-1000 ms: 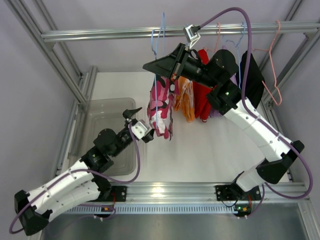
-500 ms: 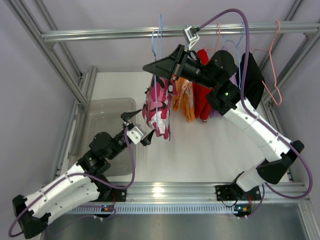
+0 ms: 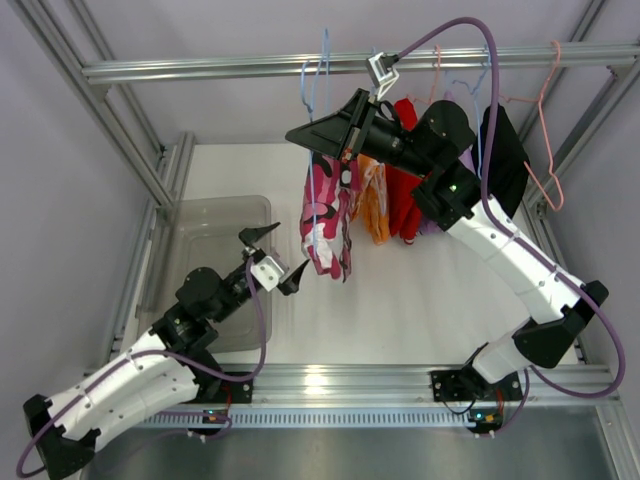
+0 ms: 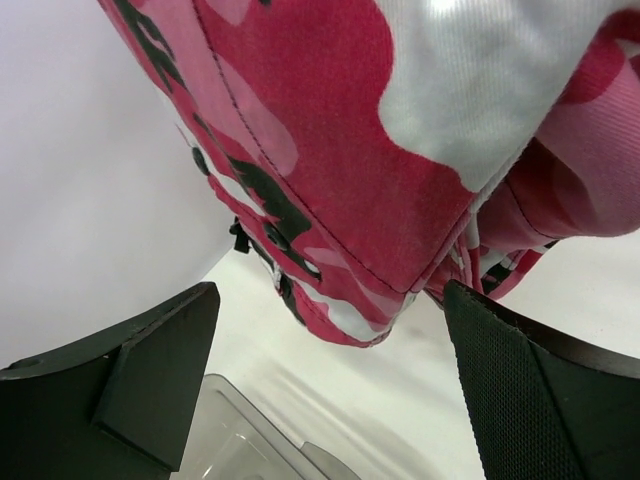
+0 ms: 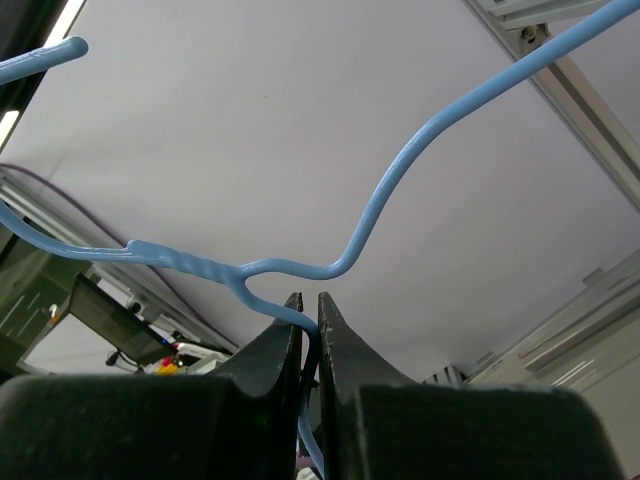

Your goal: Remove the trousers from the hanger

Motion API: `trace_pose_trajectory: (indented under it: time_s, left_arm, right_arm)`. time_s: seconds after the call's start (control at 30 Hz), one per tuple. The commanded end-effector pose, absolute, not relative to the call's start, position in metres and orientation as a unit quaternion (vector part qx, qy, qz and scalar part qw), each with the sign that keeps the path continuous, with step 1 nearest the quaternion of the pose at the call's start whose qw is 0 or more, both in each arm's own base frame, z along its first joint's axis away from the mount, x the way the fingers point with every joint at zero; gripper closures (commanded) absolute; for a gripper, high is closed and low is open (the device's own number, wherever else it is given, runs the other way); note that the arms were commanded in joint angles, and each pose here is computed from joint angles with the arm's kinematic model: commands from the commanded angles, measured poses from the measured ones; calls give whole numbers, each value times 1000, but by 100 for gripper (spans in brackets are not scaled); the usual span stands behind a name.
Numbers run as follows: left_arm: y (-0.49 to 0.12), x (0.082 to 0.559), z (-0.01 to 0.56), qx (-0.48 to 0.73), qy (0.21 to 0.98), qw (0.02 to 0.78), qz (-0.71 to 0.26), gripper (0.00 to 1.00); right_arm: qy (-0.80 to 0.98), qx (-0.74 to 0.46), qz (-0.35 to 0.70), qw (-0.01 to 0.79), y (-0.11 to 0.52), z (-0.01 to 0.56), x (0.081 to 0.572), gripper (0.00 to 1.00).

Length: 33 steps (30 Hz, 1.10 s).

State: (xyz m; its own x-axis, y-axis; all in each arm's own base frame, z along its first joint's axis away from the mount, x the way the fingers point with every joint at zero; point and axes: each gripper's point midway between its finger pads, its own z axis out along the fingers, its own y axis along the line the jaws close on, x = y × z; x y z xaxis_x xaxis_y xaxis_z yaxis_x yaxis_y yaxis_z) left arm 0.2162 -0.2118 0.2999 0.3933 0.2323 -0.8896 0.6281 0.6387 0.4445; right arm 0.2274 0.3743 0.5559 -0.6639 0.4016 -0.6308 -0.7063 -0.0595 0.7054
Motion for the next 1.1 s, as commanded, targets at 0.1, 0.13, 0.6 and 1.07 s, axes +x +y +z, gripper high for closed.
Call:
trace_pose_trajectory:
  time_s: [0.1,0.13,0.6,1.07]
  left_arm:
    - [-229,213,313,402,510,741,-174,2]
    - [-231,213,316,400,506,743,-179,2]
    - [-220,240,323,359,522,765,-118,7]
    - [-213,220,316,377,522,752,-141,4]
  right_arm:
    - [461,-169,738,463,338,626,196,100]
    - [461,-169,737,464,338,627,196,100]
    - [465,-170,739,457,337,620,193,100]
    - [464,-170,738,459,337,621,193,100]
